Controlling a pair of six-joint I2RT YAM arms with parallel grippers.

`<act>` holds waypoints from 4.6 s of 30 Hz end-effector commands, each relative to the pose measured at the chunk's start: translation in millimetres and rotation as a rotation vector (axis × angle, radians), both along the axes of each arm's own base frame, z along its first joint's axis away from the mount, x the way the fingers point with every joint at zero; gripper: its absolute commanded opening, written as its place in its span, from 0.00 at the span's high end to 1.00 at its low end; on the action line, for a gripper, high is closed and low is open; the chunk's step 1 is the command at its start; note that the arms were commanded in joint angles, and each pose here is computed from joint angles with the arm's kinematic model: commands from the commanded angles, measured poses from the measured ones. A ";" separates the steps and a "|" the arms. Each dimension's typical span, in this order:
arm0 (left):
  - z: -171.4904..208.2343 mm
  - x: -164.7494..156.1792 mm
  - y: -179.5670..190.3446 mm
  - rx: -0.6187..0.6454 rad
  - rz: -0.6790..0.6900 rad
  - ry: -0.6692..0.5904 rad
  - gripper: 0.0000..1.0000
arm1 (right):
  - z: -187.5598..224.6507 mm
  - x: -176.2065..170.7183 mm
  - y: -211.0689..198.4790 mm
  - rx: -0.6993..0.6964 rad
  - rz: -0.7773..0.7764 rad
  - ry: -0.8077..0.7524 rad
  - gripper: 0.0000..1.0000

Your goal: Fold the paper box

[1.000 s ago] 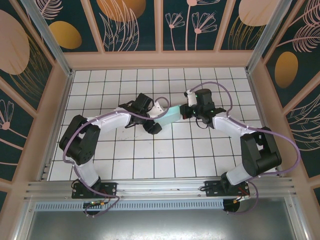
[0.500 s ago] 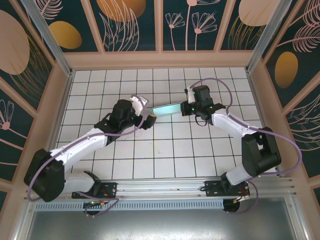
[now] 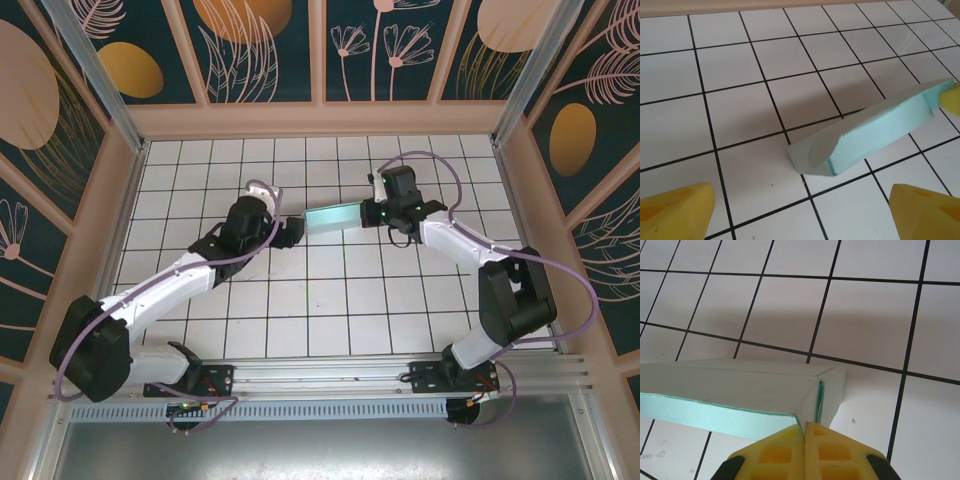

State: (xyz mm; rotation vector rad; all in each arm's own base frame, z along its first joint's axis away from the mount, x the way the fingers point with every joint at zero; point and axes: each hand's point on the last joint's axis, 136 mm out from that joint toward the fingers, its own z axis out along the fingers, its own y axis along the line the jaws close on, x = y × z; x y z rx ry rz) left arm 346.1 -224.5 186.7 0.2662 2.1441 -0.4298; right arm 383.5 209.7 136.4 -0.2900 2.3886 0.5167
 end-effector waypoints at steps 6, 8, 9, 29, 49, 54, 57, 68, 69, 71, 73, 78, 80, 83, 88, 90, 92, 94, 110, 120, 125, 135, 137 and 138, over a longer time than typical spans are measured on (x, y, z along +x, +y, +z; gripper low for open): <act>5.5 28.4 -9.0 0.003 0.035 0.081 0.17 | -6.3 15.0 -8.7 -0.031 -0.055 0.069 1.00; 4.0 32.1 -11.4 -0.013 0.034 0.102 0.21 | -6.1 18.1 -10.4 -0.037 -0.060 0.080 1.00; 3.0 33.7 -13.8 -0.015 0.026 0.112 0.22 | -6.7 19.5 -11.1 -0.041 -0.062 0.088 1.00; -39.0 77.9 -28.1 0.184 -0.022 0.225 0.64 | -6.8 37.0 -7.8 -0.055 -0.057 0.141 1.00; -36.3 78.2 -41.4 0.105 -0.043 0.244 1.00 | -8.3 32.6 -5.9 -0.069 -0.039 0.137 1.00; -27.6 77.3 -49.9 0.024 -0.036 0.264 1.00 | -8.8 31.7 -5.5 -0.069 -0.039 0.137 1.00; -19.9 75.5 -55.9 -0.033 -0.041 0.271 1.00 | -9.4 31.7 -5.7 -0.076 -0.038 0.133 1.00; -19.4 71.5 -71.8 -0.163 -0.063 0.348 1.00 | -1.5 33.2 -9.0 -0.087 -0.062 0.111 1.00; -22.2 71.4 -71.6 -0.167 -0.060 0.361 1.00 | -0.8 33.1 -7.8 -0.084 -0.059 0.113 1.00; -22.2 70.5 -72.7 -0.178 -0.064 0.372 1.00 | 0.6 33.7 -8.3 -0.083 -0.061 0.112 1.00; -23.2 70.2 -71.9 -0.175 -0.062 0.375 1.00 | 2.4 34.0 -9.0 -0.080 -0.067 0.110 1.00; -26.8 70.7 -70.4 -0.168 -0.055 0.384 1.00 | 9.8 34.1 -4.5 -0.017 -0.073 0.134 1.00; -27.3 71.2 -71.0 -0.183 -0.053 0.396 1.00 | 11.8 35.0 -4.3 -0.016 -0.071 0.128 1.00; -23.8 72.7 -70.9 -0.231 -0.045 0.426 1.00 | 9.3 34.6 -6.3 -0.038 -0.066 0.127 1.00; -11.1 72.9 -67.6 -0.323 -0.056 0.459 1.00 | -1.3 32.7 -11.0 -0.074 -0.068 0.135 1.00; -7.7 71.9 -68.9 -0.372 -0.068 0.476 1.00 | -4.4 32.5 -11.7 -0.079 -0.068 0.136 1.00; -7.7 71.1 -71.3 -0.399 -0.082 0.494 1.00 | -5.2 32.4 -10.9 -0.079 -0.065 0.137 1.00; -9.2 71.2 -74.2 -0.412 -0.089 0.508 1.00 | -4.7 32.6 -9.6 -0.078 -0.060 0.135 1.00; -3.4 68.8 -90.6 -0.522 -0.145 0.561 1.00 | -3.3 34.7 -8.8 -0.094 -0.054 0.133 1.00; 1.4 70.0 -94.0 -0.566 -0.154 0.581 1.00 | -4.7 35.2 -11.6 -0.121 -0.059 0.127 1.00; -7.2 70.5 -91.1 -0.549 -0.137 0.587 1.00 | -1.9 35.6 -10.5 -0.117 -0.055 0.121 1.00; -26.2 70.0 -66.9 -0.357 -0.093 0.520 1.00 | -8.2 35.9 -8.2 -0.108 -0.049 0.127 1.00; -31.5 69.2 -62.5 -0.325 -0.085 0.515 1.00 | -9.1 35.8 -6.9 -0.103 -0.044 0.129 1.00; -34.6 68.6 -60.9 -0.313 -0.082 0.516 1.00 | -9.3 35.7 -6.6 -0.102 -0.043 0.129 1.00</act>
